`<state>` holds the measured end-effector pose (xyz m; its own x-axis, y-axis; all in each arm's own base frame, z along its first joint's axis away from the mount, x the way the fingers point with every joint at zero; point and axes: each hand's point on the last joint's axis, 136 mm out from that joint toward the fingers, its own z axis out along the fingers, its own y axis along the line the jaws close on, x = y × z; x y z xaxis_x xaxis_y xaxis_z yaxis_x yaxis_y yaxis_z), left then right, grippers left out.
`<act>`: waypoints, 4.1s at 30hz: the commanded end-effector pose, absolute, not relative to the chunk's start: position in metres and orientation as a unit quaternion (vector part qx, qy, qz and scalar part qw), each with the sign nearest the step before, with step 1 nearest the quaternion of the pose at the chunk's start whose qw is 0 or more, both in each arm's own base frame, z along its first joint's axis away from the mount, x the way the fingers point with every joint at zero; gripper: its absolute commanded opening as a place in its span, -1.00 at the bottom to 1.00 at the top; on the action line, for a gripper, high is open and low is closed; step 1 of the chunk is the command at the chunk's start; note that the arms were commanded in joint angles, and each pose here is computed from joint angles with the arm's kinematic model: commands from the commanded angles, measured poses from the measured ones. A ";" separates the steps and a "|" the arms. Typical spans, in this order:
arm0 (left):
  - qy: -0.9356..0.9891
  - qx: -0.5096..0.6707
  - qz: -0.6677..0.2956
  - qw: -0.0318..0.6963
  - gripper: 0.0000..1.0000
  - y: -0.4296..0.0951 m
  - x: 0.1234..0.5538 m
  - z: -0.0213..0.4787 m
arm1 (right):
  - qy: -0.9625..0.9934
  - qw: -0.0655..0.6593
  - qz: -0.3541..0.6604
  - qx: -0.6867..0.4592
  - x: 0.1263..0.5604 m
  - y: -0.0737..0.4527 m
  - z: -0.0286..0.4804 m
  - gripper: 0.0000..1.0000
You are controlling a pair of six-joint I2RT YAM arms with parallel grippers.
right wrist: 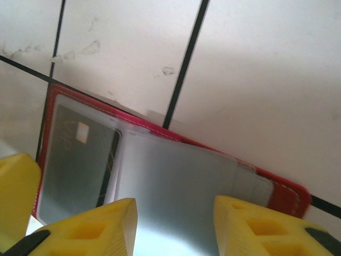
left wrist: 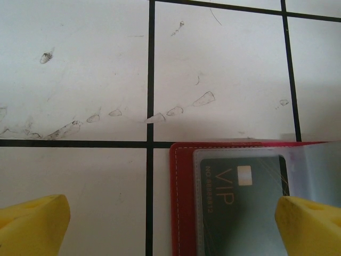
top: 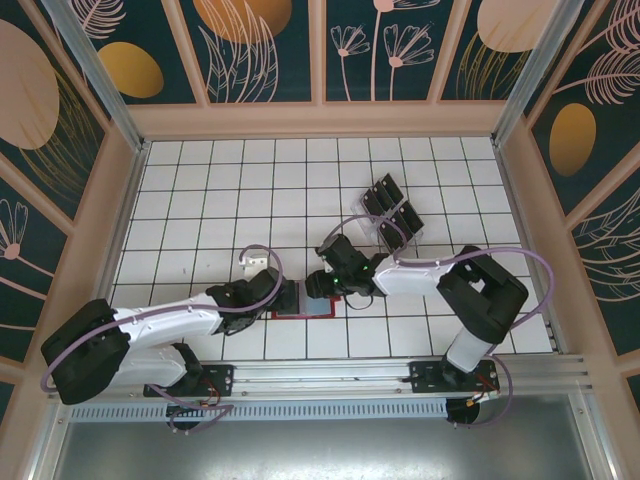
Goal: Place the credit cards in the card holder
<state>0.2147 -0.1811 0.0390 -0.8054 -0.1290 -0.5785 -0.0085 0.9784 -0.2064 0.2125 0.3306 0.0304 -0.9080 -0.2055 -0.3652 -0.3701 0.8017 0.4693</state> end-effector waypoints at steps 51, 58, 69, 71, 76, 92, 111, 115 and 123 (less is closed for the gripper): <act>0.951 0.050 -0.079 0.294 0.97 -0.218 0.194 0.012 | 0.923 0.133 0.352 -0.084 0.207 0.353 0.042 -0.16; 0.959 0.032 -0.053 0.275 0.97 -0.205 0.188 -0.005 | 0.918 0.166 0.354 -0.065 0.213 0.340 0.059 -0.14; 0.959 0.023 -0.062 0.276 0.97 -0.206 0.187 -0.006 | 0.920 0.165 0.352 -0.051 0.213 0.328 0.051 -0.14; 0.959 0.022 -0.063 0.275 0.97 -0.205 0.186 -0.006 | 0.921 0.161 0.351 -0.052 0.212 0.329 0.047 -0.14; 0.959 0.020 -0.066 0.276 0.97 -0.203 0.185 -0.006 | 0.926 0.155 0.340 -0.052 0.213 0.328 0.037 -0.13; 0.958 0.020 -0.068 0.278 0.97 -0.202 0.185 -0.007 | 0.933 0.129 0.330 -0.056 0.213 0.336 0.018 -0.08; 0.959 0.015 -0.047 0.279 0.97 -0.192 0.184 -0.006 | 0.913 0.137 0.382 -0.046 0.209 0.342 0.046 -0.09; 0.963 0.006 -0.029 0.269 0.97 -0.184 0.180 -0.015 | 0.911 0.158 0.379 -0.039 0.209 0.335 0.058 -0.09; 0.963 -0.009 -0.031 0.268 0.97 -0.178 0.178 -0.018 | 0.906 0.192 0.378 -0.018 0.199 0.326 0.081 -0.09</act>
<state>0.1993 -0.2228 0.0165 -0.8007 -0.0810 -0.5936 0.0590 0.9753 -0.2127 0.2016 0.3350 0.0800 -0.9336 0.0667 -0.3521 -0.2127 0.6877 0.6942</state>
